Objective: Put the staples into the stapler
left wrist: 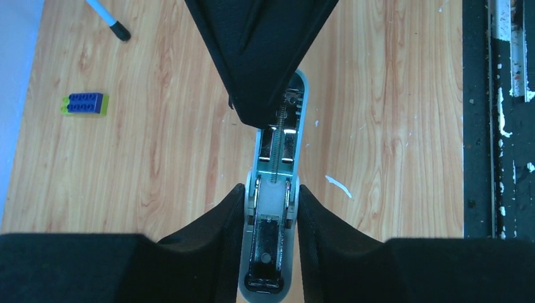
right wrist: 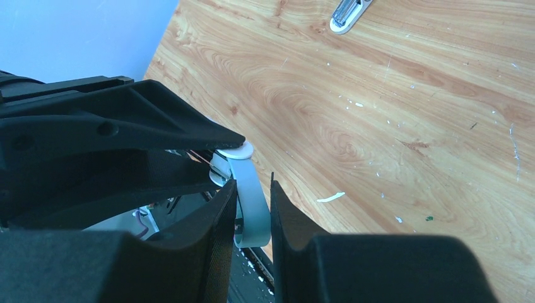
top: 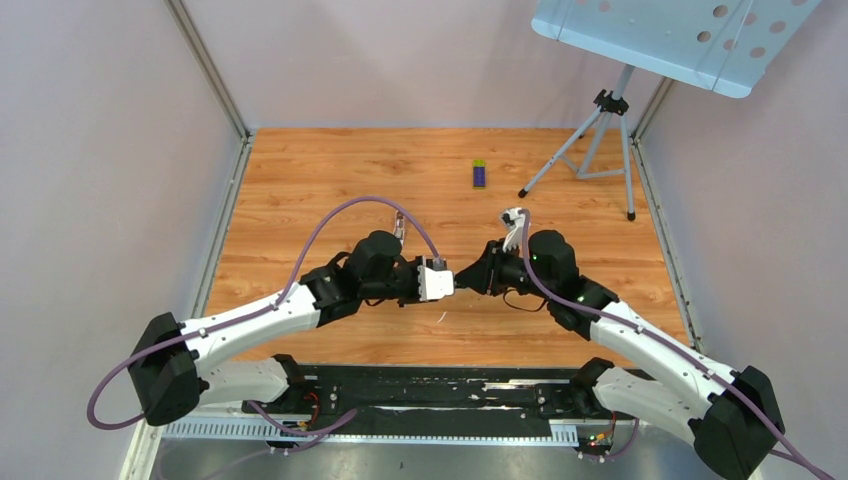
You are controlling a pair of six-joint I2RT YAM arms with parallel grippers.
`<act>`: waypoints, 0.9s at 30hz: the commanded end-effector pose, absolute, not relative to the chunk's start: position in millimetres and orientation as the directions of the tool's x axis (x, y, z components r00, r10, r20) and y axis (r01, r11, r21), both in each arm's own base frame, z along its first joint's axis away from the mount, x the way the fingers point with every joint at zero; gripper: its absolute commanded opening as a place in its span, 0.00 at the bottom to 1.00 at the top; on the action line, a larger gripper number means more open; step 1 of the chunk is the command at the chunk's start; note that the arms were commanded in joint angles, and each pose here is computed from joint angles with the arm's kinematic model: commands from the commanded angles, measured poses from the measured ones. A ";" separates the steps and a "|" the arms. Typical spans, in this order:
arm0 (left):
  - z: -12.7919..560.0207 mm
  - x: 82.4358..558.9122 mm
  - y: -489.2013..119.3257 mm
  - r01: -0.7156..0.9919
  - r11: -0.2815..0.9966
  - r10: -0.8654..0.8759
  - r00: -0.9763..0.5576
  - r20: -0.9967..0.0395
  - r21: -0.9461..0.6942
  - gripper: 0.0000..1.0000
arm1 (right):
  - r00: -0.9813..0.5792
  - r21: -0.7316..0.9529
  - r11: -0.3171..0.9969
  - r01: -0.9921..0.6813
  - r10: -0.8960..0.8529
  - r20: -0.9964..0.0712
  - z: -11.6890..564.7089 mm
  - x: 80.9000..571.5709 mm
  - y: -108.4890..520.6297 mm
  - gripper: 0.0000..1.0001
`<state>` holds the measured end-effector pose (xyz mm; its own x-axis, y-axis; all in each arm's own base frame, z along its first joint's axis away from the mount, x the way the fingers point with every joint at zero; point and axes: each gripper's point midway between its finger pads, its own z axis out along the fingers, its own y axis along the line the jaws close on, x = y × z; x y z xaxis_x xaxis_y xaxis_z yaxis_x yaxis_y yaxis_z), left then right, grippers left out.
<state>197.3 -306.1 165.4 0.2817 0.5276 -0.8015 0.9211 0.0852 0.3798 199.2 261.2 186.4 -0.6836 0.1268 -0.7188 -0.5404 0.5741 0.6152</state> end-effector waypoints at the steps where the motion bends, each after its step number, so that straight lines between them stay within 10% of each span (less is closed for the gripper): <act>1: 175.7 202.2 -313.0 0.913 0.117 0.503 0.285 -0.816 0.390 0.26 | -0.673 0.628 0.547 -0.554 0.151 -0.725 203.2 201.4 263.3 0.14; 7: 181.0 217.5 -312.6 0.888 0.266 0.452 0.228 -0.862 0.375 0.16 | -0.663 0.620 0.585 -0.524 0.177 -0.727 203.9 205.1 255.2 0.38; 14: 187.9 252.2 -306.0 0.767 0.622 0.219 0.022 -0.976 0.156 0.15 | -0.620 0.593 0.670 -0.447 0.245 -0.745 207.4 210.0 228.8 0.97; 27: 158.2 327.6 -286.0 0.288 0.945 -0.093 -0.210 -0.973 -0.152 0.13 | -0.447 0.525 0.798 -0.297 0.369 -0.815 228.2 209.0 160.8 1.00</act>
<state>302.5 -289.9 138.8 -0.2392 0.1333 -0.9618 0.4767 0.8791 0.0033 205.3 189.0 228.0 -0.4981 0.3399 -0.7977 -0.3901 0.7338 0.5562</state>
